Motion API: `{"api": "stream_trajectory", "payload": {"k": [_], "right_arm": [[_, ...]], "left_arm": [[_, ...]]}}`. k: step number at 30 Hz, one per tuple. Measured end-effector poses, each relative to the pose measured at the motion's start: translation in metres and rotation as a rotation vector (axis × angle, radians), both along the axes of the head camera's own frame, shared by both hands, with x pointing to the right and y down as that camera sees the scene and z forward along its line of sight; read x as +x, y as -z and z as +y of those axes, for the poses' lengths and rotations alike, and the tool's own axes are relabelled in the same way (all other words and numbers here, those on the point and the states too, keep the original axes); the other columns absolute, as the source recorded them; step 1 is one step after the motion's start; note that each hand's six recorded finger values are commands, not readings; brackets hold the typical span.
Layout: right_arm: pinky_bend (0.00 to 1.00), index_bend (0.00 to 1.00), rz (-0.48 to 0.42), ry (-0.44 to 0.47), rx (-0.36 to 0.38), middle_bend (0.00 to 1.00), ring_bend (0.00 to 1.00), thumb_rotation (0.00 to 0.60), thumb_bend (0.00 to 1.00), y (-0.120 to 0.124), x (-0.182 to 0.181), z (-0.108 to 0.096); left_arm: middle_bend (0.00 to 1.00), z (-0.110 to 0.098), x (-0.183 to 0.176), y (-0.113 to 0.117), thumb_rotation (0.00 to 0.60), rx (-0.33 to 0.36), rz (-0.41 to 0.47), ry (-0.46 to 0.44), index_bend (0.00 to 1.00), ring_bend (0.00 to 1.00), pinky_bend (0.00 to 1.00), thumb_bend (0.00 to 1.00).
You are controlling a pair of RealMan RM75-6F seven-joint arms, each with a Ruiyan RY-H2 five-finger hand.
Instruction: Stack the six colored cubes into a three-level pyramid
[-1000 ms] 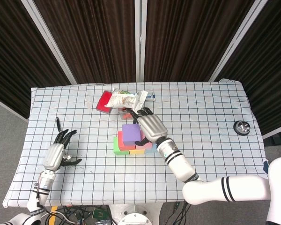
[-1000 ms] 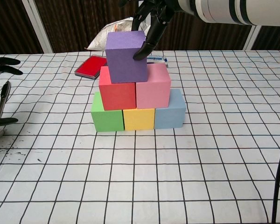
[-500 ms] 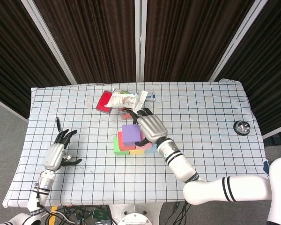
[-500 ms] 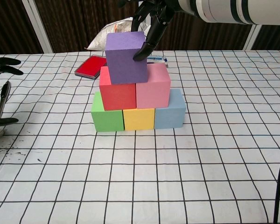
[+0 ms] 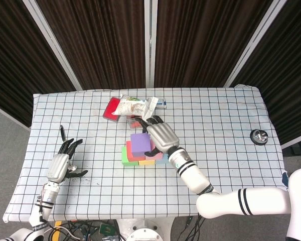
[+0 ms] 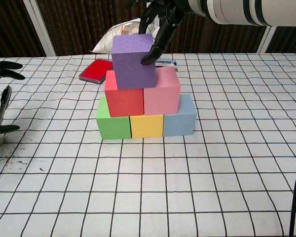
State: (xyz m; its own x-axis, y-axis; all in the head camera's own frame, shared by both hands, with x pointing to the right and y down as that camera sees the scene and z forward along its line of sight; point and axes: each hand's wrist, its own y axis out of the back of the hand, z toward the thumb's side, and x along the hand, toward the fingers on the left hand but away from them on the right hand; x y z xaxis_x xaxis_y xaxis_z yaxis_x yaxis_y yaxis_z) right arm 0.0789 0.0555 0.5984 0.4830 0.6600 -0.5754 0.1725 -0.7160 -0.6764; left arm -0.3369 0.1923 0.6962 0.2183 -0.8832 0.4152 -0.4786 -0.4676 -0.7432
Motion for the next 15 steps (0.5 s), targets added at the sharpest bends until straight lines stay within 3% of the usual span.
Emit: {"api": "stream_trajectory", "payload": {"k": [15], "right_arm": [[0.00, 0.00, -0.001, -0.005, -0.012, 0.47, 0.11, 0.600, 0.18, -0.0035, 0.0013, 0.0006]], "left_arm": [[0.13, 0.0003, -0.0004, -0.0006, 0.600, -0.001, 0.001, 0.002, 0.09, 0.00, 0.01, 0.00]]}}
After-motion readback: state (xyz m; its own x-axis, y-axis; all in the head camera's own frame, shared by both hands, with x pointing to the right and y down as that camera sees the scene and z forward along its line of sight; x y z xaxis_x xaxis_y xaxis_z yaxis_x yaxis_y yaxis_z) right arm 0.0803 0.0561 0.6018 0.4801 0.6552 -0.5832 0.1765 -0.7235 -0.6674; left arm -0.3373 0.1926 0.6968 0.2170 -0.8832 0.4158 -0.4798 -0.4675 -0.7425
